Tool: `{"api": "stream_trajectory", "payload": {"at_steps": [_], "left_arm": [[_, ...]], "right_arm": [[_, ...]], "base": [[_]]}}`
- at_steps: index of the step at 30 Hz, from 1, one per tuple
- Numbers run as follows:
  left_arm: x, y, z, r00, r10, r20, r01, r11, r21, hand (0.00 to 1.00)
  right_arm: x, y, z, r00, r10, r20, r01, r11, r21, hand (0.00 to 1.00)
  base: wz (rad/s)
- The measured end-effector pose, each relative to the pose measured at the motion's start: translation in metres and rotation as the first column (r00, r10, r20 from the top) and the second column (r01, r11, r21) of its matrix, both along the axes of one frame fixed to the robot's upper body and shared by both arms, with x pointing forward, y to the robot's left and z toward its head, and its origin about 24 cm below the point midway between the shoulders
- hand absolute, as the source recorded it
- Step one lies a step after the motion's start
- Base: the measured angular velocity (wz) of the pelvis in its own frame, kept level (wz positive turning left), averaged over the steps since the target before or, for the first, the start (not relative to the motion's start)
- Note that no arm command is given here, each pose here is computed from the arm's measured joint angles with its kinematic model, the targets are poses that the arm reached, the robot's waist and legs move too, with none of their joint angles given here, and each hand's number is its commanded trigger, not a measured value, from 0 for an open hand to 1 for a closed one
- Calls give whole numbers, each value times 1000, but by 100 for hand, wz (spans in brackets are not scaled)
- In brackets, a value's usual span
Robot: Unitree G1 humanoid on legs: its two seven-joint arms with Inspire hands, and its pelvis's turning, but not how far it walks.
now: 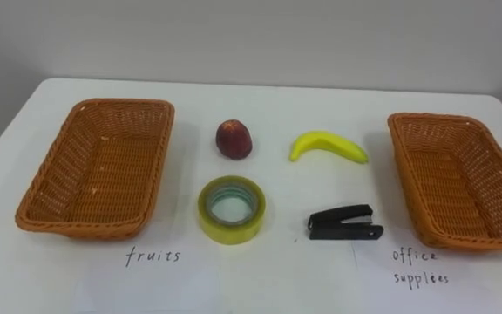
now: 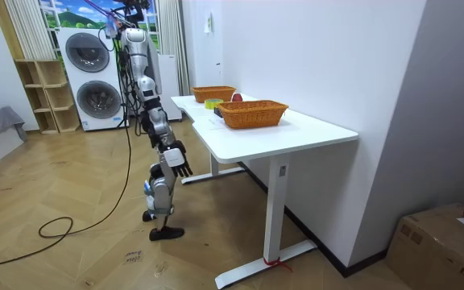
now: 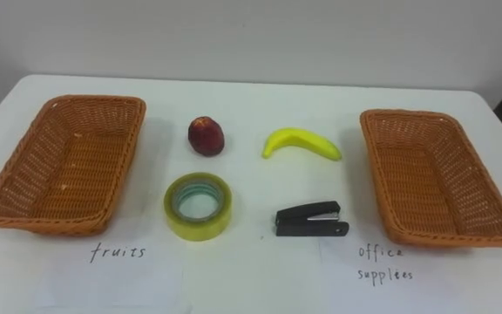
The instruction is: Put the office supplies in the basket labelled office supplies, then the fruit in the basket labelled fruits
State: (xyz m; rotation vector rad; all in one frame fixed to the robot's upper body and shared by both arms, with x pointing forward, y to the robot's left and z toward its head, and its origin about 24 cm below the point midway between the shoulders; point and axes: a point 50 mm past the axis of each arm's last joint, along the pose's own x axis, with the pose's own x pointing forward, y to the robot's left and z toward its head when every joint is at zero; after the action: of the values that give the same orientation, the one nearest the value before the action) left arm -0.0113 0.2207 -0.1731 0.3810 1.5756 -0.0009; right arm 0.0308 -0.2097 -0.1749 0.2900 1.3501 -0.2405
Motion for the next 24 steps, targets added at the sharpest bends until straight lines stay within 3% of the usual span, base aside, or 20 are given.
{"api": "stream_trajectory", "payload": {"at_steps": [12,24], "left_arm": [[-1,4,1,1000,28,-5,-27,999,33,0],[3,12,3,994,102,45,-106,990,94,0]], "right_arm": [[-1,-1,0,999,-36,-14,36,999,0,0],[-23,-7,0,955,-290,-63,289,957,-26,0]], "base": [[0],[0]]}}
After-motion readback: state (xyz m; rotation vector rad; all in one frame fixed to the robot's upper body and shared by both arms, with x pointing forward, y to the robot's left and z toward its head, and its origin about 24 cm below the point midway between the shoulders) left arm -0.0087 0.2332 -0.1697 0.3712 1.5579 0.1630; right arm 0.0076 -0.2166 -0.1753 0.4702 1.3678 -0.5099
